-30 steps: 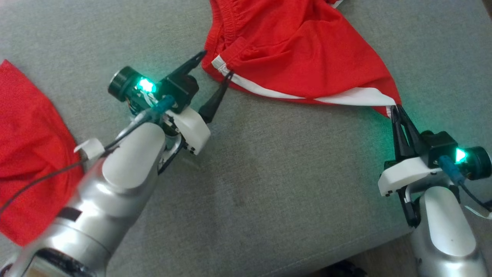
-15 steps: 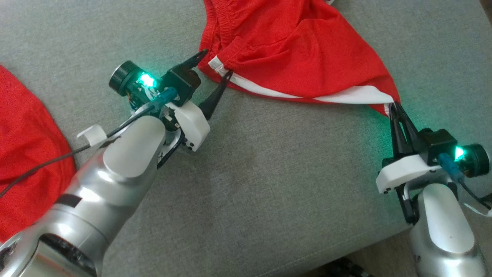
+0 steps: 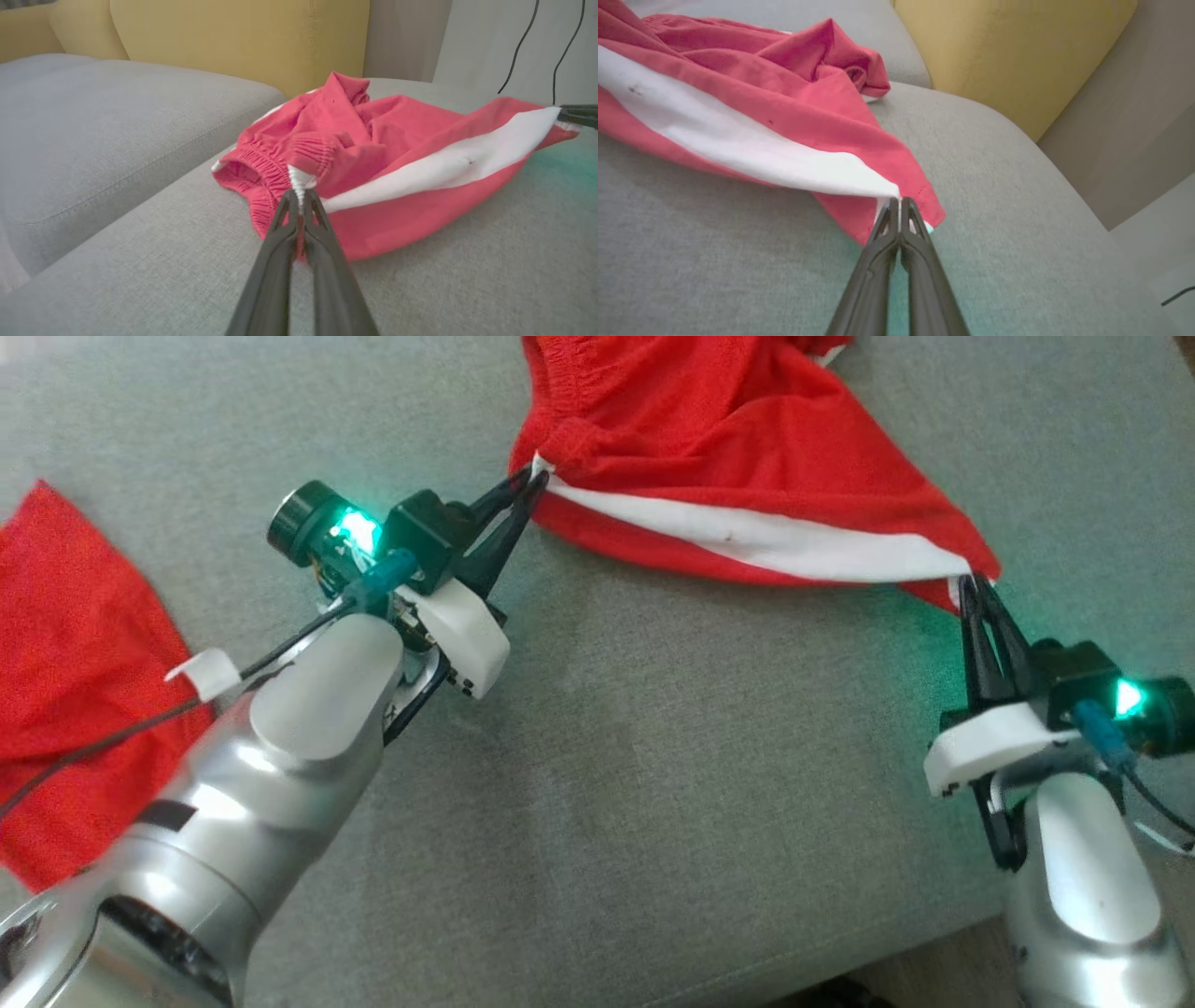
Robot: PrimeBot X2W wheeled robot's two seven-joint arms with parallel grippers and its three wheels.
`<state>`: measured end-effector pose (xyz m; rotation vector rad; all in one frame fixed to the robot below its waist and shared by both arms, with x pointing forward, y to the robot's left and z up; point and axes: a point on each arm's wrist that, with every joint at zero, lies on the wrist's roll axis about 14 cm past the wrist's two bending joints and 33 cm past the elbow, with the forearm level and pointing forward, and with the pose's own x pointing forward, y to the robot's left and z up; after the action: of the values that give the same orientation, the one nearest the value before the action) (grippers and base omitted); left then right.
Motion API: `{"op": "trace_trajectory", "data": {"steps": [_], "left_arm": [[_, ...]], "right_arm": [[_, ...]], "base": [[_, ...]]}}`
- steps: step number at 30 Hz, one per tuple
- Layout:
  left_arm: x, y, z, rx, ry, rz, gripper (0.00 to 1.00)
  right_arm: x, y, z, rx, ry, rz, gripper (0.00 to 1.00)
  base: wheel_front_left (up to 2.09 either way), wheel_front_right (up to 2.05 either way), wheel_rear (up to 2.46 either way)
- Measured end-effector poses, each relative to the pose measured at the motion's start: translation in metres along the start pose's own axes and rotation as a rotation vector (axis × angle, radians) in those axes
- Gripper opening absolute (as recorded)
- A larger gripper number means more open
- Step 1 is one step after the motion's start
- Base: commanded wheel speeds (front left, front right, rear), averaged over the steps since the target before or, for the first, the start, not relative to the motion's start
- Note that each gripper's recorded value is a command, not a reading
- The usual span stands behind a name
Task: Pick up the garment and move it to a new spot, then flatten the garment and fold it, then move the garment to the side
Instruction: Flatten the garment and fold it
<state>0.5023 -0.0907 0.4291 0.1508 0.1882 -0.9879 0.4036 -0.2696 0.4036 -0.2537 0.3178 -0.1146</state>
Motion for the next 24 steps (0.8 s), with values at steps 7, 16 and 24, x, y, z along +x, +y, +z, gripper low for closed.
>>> {"op": "trace_trajectory", "data": {"steps": [7,16,24], "left_arm": [[-0.017,0.019,0.044,0.0,-0.11,0.068,0.0],[-0.084,0.054,0.168,0.129,-0.396,0.232,0.0],[-0.146,0.047,0.234,0.233,-0.515,0.334,0.0]], "right_arm": [[0.011,0.005,0.067,-0.069,-0.198,0.041,0.0],[-0.008,-0.007,0.239,-0.255,-0.661,0.094,0.0],[-0.045,-0.003,0.302,-0.288,-0.8,0.13,0.0]], "base": [[0.0,0.0,0.0],[0.0,0.0,0.0],[0.0,0.0,0.0]]}}
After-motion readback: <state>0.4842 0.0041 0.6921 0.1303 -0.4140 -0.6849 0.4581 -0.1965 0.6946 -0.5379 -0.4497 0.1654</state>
